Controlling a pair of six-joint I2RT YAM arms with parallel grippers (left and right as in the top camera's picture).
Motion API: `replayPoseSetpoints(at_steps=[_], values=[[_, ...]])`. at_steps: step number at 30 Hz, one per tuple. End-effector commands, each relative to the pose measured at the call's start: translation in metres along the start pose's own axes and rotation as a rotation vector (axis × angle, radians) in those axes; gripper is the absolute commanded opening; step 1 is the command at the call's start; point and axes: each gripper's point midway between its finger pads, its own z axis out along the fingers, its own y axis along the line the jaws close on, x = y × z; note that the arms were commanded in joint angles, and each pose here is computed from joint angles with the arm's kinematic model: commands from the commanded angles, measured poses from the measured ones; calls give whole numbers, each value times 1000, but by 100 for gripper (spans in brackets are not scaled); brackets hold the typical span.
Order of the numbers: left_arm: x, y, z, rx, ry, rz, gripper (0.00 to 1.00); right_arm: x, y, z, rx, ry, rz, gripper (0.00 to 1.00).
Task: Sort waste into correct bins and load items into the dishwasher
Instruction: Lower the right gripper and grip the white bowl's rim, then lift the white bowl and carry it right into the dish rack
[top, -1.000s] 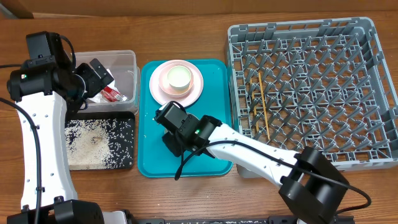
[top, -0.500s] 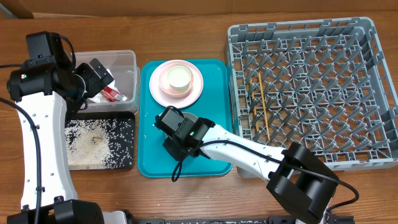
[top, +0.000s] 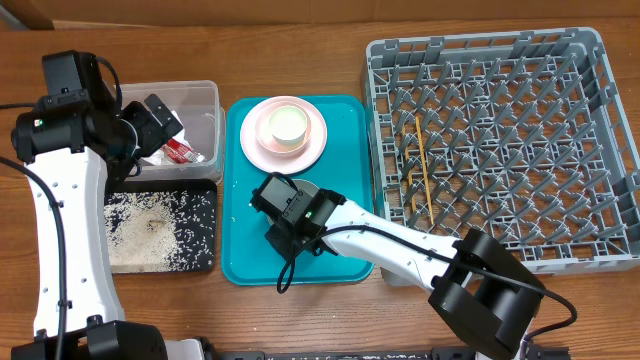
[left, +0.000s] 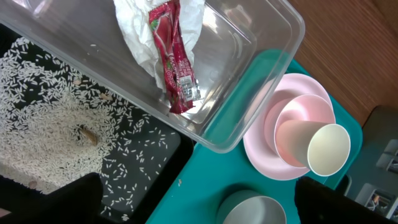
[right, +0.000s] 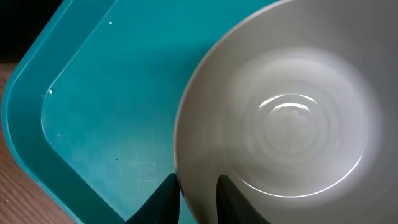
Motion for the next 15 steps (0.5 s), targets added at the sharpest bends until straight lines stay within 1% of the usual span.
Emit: replayPoseSetpoints(at_steps=[1, 15], values=[[-3, -4, -9, 16, -27, -4, 100, 5, 2, 2, -4, 15, -8, 22], [-3, -4, -9, 16, -27, -4, 100, 8, 1, 2, -1, 29, -7, 21]])
